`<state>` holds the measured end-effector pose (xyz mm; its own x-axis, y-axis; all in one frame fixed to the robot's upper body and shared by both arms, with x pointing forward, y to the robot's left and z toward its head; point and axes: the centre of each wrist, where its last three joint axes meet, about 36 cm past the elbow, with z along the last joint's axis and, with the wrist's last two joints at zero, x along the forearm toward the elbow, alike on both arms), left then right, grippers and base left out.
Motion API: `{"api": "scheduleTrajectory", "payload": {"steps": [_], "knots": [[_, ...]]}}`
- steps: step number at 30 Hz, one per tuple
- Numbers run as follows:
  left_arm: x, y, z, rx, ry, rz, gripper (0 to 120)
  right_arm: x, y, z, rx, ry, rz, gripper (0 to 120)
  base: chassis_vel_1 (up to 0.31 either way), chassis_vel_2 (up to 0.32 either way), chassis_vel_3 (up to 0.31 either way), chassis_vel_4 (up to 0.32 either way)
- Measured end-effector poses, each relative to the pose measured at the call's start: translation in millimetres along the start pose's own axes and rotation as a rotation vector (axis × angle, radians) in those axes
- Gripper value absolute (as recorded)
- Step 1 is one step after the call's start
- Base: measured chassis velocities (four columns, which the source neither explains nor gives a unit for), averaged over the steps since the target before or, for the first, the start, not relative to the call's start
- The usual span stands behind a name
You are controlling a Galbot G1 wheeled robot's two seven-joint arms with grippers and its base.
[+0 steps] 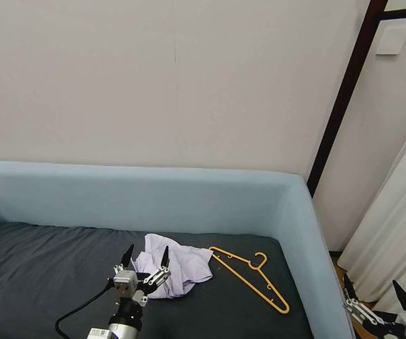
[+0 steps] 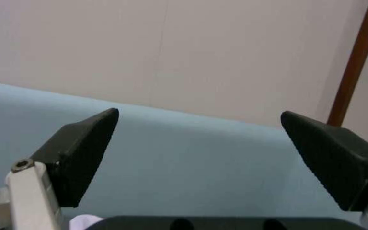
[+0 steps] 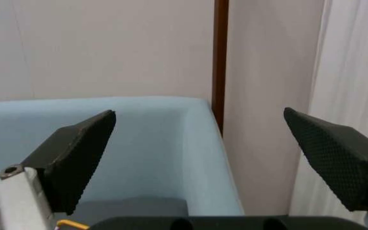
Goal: Pick up the clothes from the sofa and hang them on the clothes hanger.
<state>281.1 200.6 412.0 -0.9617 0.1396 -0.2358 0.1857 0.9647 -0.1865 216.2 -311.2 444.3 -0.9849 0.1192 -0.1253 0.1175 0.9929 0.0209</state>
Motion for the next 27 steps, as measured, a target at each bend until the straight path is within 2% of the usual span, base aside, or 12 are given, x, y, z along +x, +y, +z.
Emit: {"api": "scheduleTrajectory", "payload": {"steps": [4, 6, 9, 11, 12, 15, 16, 17, 20, 22, 25, 27], "knots": [[10.4, 3.5, 1.2, 0.045, -0.049, 0.000, 100, -25.2, -3.5, -4.5, -0.055, 0.034, -0.047, 100, 0.000, 0.000, 0.000, 0.000], [12.7, 4.3, 1.6, 0.044, -0.058, -0.005, 100, -31.4, -4.5, -3.9, -0.073, 0.047, -0.061, 100, 0.000, 0.000, 0.000, 0.000], [22.6, 9.9, 0.2, 0.014, -0.067, -0.031, 100, -54.4, -2.7, -2.8, -0.209, 0.113, -0.121, 100, 0.000, 0.000, 0.000, 0.000], [23.7, 10.8, 0.0, 0.009, -0.067, -0.035, 100, -57.4, -2.3, -3.2, -0.231, 0.122, -0.130, 100, 0.000, 0.000, 0.000, 0.000], [27.4, 15.1, -1.6, -0.016, -0.064, -0.050, 100, -70.0, -0.6, -4.4, -0.325, 0.159, -0.166, 100, 0.000, 0.000, 0.000, 0.000], [31.0, 26.8, -5.4, -0.079, -0.033, -0.115, 100, -95.2, 4.7, -10.8, -0.485, 0.249, -0.221, 100, 0.000, 0.000, 0.000, 0.000], [31.0, 26.8, -5.4, -0.079, -0.033, -0.115, 100, -95.2, 4.7, -10.8, -0.485, 0.249, -0.221, 100, 0.000, 0.000, 0.000, 0.000], [33.8, 31.4, -7.2, -0.096, -0.018, -0.138, 100, -107.0, 9.0, -13.9, -0.542, 0.306, -0.227, 100, 0.000, 0.000, 0.000, 0.000], [40.8, 36.6, -13.3, -0.116, -0.012, -0.153, 100, -130.9, 18.6, -10.5, -0.610, 0.398, -0.251, 100, 0.000, 0.000, 0.000, 0.000], [43.0, 38.4, -15.7, -0.123, -0.017, -0.161, 100, -140.4, 21.7, -6.6, -0.618, 0.423, -0.260, 100, 0.000, 0.000, 0.000, 0.000], [49.0, 43.6, -20.8, -0.147, -0.033, -0.201, 100, -173.5, 39.8, 7.5, -0.665, 0.542, -0.292, 100, 0.000, 0.000, 0.000, 0.000], [51.0, 44.3, -21.4, -0.157, -0.036, -0.210, 100, -180.8, 46.5, 13.6, -0.666, 0.568, -0.305, 100, 0.000, 0.000, 0.000, 0.000]]}}
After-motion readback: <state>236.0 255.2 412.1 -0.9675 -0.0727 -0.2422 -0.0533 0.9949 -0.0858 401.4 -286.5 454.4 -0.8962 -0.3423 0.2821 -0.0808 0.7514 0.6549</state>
